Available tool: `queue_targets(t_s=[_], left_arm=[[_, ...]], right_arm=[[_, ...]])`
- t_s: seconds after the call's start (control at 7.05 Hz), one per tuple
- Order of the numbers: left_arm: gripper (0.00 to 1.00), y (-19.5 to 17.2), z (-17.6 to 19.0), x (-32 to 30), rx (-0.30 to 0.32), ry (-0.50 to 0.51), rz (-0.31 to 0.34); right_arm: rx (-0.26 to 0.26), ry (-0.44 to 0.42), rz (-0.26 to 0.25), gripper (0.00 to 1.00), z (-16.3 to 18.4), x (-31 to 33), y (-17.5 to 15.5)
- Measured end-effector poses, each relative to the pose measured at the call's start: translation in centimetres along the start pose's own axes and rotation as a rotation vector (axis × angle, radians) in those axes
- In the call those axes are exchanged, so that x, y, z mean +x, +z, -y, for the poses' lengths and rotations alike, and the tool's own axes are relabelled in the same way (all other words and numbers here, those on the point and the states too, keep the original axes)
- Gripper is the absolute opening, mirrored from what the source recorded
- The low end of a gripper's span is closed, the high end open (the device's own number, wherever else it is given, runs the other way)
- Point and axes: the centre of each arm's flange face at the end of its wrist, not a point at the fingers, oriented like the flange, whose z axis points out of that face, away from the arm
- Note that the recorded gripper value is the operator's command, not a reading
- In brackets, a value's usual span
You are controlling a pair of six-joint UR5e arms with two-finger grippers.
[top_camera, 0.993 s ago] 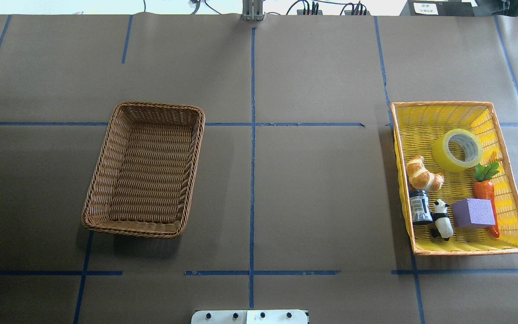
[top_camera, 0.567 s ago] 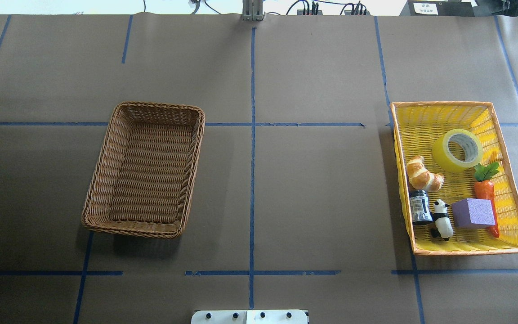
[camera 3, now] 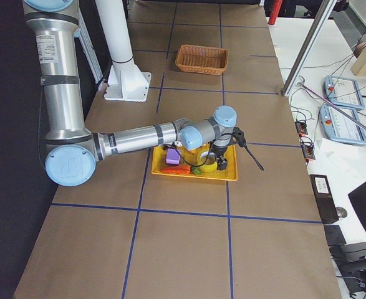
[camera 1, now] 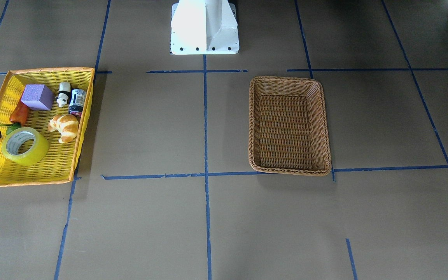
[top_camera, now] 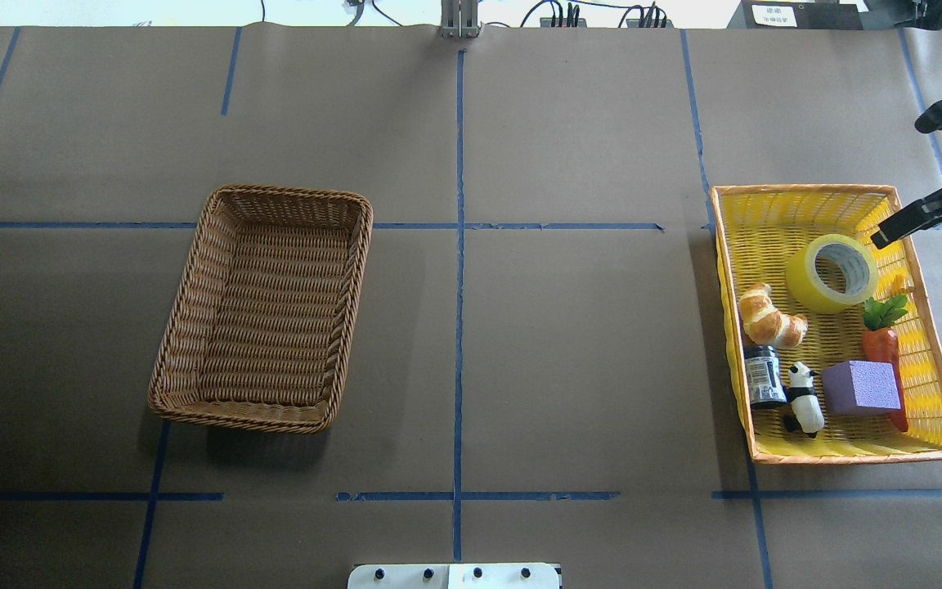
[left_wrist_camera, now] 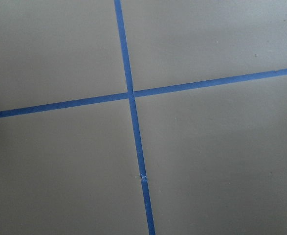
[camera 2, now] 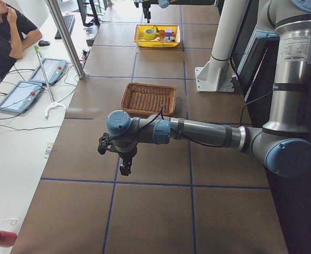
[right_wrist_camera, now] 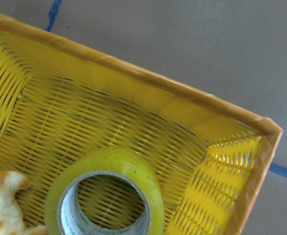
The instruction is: Move tape to another basket
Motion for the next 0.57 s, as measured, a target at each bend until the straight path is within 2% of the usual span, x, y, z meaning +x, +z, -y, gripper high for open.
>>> queue_targets(t_s=[0.43,0.57], left_arm=[[1.0,-0.1,0.3,0.2,0.004,-0.001,-0.009],[1.0,-0.1,0.4,0.2,0.004,0.0,-0.009]], right_arm=[[-0.02,-0.062,-0.05,0.95,0.7,-1.7,3.7],[-0.014,-0.075,-0.048,0.85,0.8,-1.3,5.1]])
